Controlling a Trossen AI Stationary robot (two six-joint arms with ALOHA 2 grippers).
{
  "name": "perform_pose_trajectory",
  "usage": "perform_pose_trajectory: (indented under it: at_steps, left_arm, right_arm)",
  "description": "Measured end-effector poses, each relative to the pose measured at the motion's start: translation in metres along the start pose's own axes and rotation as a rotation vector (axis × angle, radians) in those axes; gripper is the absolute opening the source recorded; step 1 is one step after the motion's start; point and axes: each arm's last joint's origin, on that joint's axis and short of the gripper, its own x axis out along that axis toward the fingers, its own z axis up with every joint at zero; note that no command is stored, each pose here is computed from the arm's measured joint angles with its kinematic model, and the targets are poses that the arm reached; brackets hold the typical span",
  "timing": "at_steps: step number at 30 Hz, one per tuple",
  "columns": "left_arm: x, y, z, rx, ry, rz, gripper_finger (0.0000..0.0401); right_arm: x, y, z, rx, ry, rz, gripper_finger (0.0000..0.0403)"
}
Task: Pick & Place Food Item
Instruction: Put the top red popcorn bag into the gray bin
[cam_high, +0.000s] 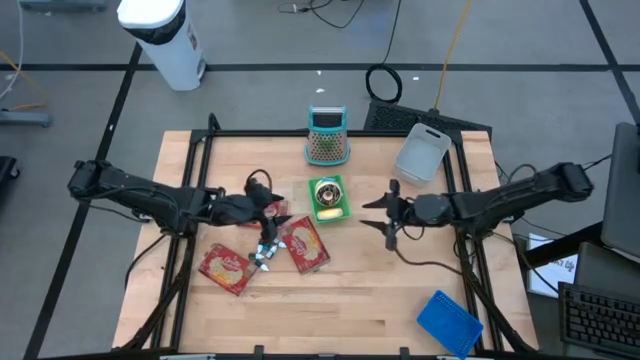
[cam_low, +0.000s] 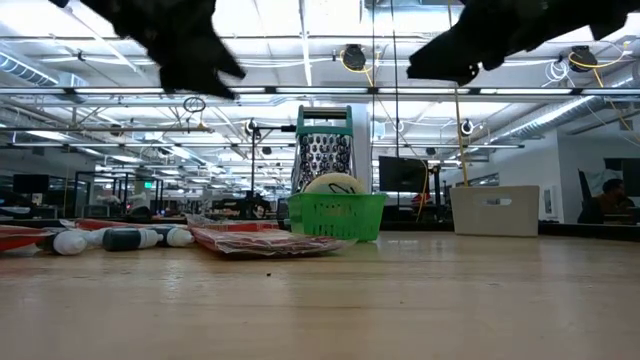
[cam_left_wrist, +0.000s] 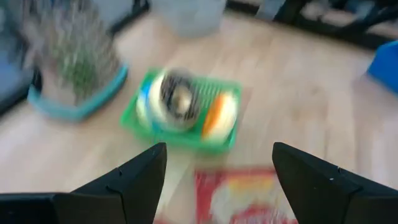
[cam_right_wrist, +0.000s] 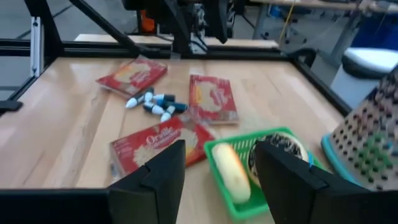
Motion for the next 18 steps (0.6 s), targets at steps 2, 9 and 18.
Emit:
perform_pose_trajectory:
  at_steps: [2, 9, 18]
  left_arm:
    - [0.001, 0.008, -0.008, -0.062, 0.082, 0.067, 0.0289]
    - [-0.009, 0.037, -0.04, -0.325, 0.383, 0.386, 0.0289]
    - [-0.029, 0.048, -0.06, -0.49, 0.594, 0.598, 0.0289]
  right_arm:
    - [-0.003, 0.0, -0.001, 0.022, 0.018, 0.002, 0.018]
    - [-0.005, 0.0, -0.007, 0.023, 0.082, -0.001, 0.0175]
    - [-0.004, -0.001, -0.025, 0.027, 0.067, 0.0, 0.0171]
